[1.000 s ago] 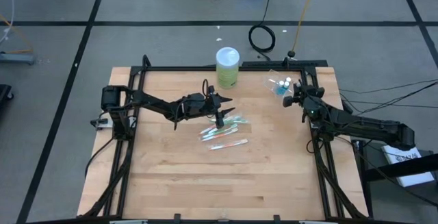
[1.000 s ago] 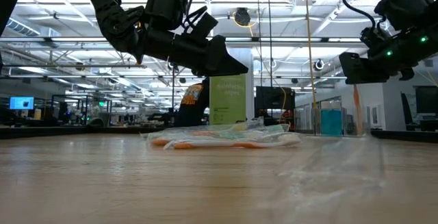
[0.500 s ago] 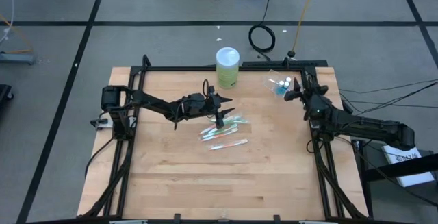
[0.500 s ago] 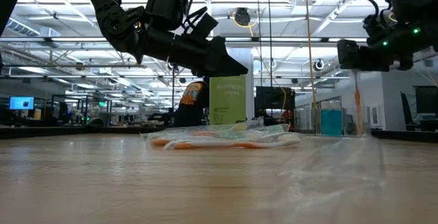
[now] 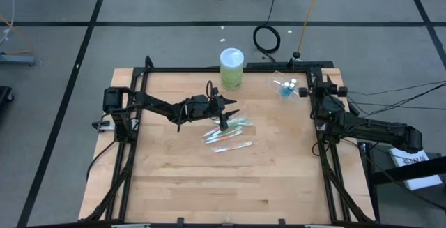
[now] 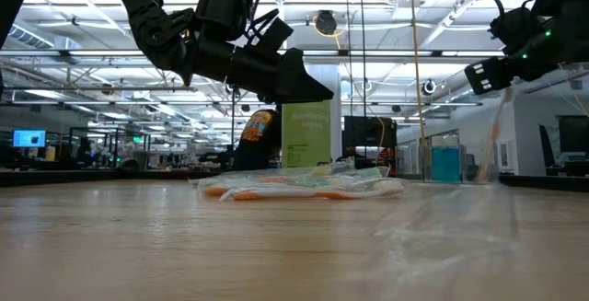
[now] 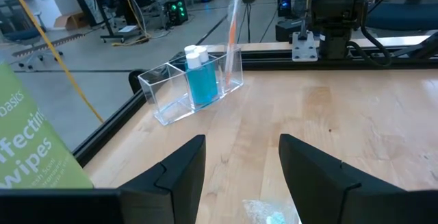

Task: Pick & Place toothbrushing station
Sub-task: Put the orange toothbrush into the transparent organizer

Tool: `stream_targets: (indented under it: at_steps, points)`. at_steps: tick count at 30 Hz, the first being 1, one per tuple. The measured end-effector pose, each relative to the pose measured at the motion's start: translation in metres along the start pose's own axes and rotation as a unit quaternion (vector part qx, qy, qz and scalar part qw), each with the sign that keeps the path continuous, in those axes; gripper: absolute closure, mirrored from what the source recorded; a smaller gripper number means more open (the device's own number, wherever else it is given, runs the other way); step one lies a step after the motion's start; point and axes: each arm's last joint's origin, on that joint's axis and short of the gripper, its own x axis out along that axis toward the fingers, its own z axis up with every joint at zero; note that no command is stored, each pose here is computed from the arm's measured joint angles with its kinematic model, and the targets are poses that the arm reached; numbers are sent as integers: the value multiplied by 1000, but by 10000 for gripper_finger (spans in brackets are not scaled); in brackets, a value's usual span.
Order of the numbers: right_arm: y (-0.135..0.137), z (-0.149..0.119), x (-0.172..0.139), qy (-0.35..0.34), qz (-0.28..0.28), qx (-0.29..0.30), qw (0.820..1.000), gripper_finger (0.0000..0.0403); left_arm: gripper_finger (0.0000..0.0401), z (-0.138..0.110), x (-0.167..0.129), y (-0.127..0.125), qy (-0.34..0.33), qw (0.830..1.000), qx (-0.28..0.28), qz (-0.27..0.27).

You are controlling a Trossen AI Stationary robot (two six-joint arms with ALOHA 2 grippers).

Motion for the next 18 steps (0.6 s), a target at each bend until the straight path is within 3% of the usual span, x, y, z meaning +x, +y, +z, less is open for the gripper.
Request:
stream_targets:
  at_steps: [11,18]
  points:
    - [-5,7,0,5,-30,-27,999,237,210,0,0,0,-1,1000,0,0]
    - [-14,22,-1,-18,-30,28,999,237,210,0,0,0,-2,1000,-1,0]
